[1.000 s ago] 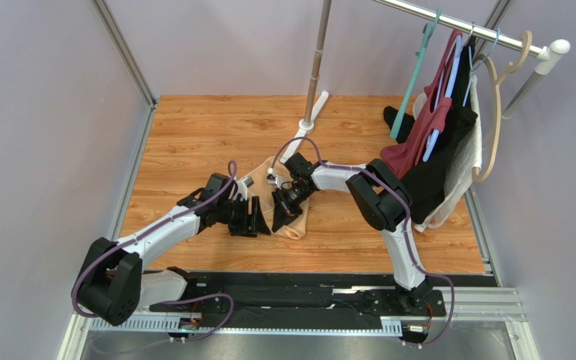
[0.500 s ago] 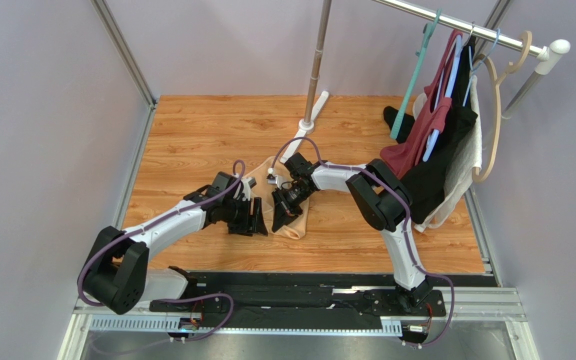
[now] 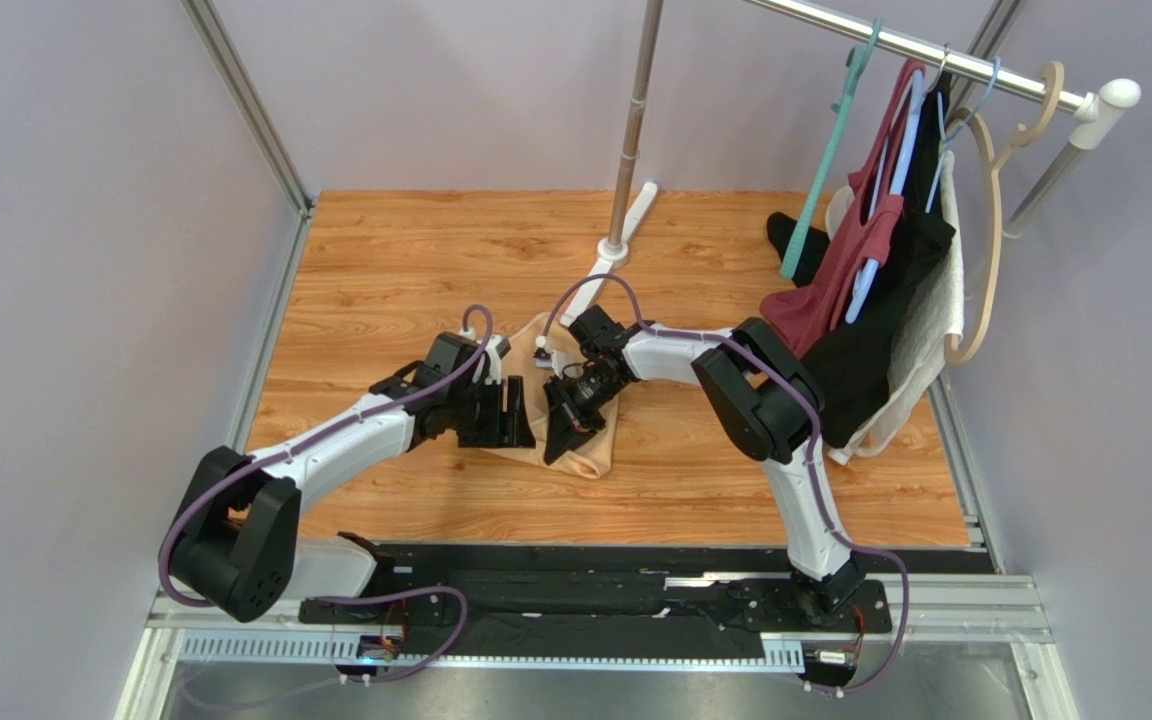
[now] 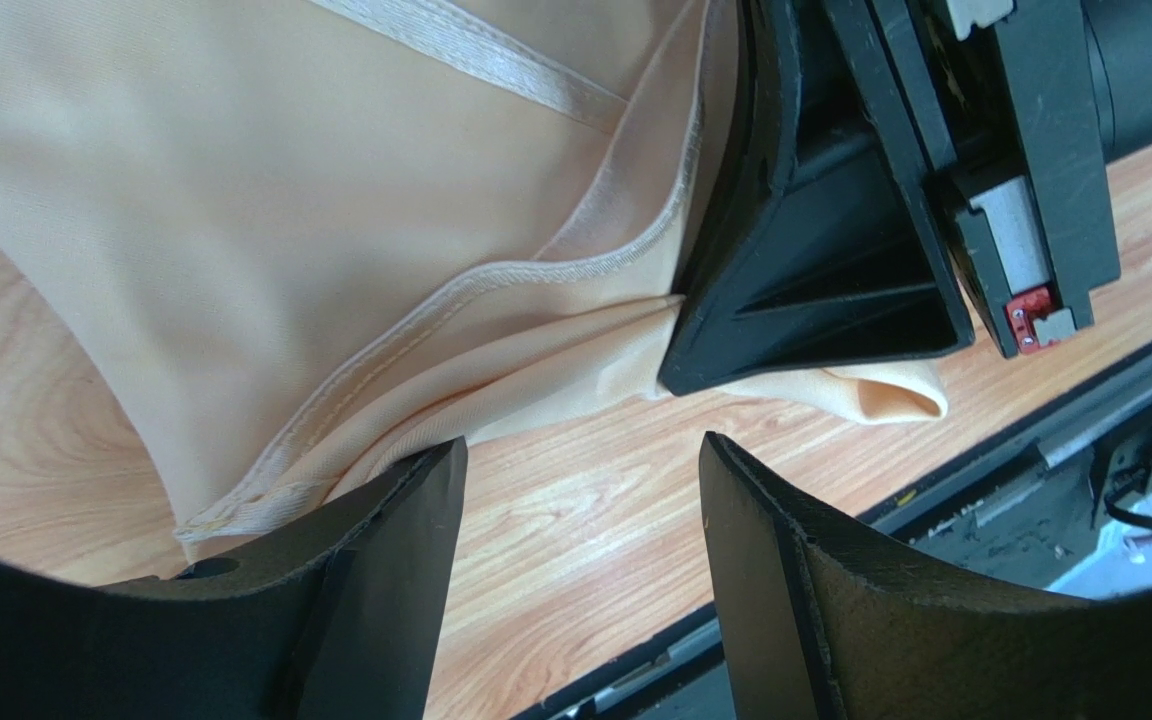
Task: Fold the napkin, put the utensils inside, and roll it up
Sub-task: Roll the napkin with the utensil
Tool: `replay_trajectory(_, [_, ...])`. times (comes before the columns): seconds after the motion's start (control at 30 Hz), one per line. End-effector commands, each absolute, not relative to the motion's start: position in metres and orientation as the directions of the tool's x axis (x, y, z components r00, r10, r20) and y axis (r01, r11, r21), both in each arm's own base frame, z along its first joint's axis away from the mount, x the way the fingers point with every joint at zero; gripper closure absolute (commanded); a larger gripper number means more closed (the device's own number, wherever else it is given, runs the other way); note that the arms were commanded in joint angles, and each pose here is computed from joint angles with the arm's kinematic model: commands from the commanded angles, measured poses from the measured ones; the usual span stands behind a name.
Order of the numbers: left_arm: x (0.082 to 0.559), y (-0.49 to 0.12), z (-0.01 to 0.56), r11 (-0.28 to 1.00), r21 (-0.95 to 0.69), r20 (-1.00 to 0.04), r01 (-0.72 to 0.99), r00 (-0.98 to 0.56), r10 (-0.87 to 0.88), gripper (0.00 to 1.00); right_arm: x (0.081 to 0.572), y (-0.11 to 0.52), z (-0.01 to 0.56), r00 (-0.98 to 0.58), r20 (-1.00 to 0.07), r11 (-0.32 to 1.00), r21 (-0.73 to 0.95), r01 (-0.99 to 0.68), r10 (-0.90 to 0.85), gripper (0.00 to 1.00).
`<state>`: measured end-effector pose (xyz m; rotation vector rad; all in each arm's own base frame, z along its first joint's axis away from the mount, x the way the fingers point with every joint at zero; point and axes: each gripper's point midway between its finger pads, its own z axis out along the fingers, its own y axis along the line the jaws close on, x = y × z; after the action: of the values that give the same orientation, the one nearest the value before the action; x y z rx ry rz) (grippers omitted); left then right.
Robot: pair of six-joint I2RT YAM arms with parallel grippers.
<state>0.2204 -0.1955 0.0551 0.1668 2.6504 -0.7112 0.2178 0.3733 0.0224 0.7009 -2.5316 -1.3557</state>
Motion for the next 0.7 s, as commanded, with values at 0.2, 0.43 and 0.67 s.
replay_trajectory(0.2, [0.246, -0.189, 0.061, 0.889, -0.408, -0.482, 0.208, -0.876, -0.016, 0.33, 0.226, 0.369, 0.012, -0.883, -0.063, 0.525, 0.783, -0.333, -0.466, 1.00])
replay_trajectory(0.43, [0.245, -0.179, 0.042, 0.901, -0.406, -0.457, 0.152, -0.888, -0.056, 0.34, 0.226, 0.368, 0.012, -0.882, -0.063, 0.528, 0.780, -0.336, -0.467, 1.00])
replay_trajectory(0.67, [0.234, -0.172, 0.028, 0.915, -0.393, -0.399, 0.097, -0.914, -0.074, 0.36, 0.227, 0.369, 0.017, -0.883, -0.075, 0.526, 0.779, -0.342, -0.463, 1.00])
